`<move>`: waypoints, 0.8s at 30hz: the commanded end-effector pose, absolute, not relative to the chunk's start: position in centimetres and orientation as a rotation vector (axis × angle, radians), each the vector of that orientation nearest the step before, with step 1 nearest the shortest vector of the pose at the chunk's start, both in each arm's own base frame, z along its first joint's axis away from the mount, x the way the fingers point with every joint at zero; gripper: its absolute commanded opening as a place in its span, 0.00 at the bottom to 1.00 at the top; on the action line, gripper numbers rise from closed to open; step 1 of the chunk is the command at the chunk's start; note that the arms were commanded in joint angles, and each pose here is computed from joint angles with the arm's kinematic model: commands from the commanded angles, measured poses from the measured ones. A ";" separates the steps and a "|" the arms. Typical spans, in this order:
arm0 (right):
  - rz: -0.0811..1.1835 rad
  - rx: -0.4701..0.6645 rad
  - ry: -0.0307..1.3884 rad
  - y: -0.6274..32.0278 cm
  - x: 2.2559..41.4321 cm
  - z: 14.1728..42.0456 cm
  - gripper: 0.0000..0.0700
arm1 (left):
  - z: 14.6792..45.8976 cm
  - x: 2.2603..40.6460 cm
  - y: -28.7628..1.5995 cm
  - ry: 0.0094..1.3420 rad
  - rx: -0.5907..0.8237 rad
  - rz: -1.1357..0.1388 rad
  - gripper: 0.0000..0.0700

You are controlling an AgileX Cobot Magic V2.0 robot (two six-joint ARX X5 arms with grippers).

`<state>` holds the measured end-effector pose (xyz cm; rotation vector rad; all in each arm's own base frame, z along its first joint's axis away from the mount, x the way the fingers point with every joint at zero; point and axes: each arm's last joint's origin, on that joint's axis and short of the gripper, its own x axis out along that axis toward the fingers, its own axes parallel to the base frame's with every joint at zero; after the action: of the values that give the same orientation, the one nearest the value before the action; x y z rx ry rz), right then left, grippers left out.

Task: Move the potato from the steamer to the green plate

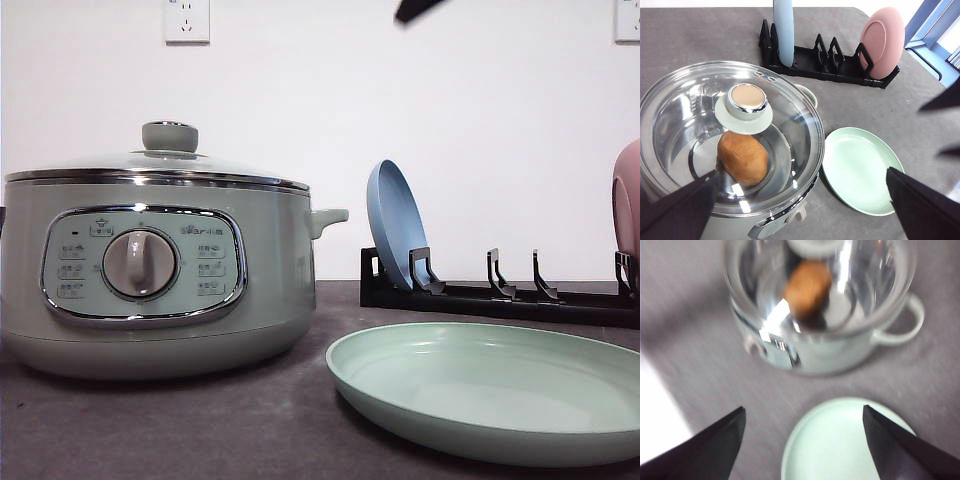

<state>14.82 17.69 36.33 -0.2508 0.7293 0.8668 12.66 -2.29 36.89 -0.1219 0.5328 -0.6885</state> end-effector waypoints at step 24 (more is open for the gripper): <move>1.121 0.030 0.747 13.4 17.5 38.2 0.67 | 37.5 12.7 -2.3 0.522 -0.141 -0.686 0.97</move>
<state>17.33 13.12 37.95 0.0451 0.7650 1.1055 12.65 -2.29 36.86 -0.1394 0.5426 -0.6838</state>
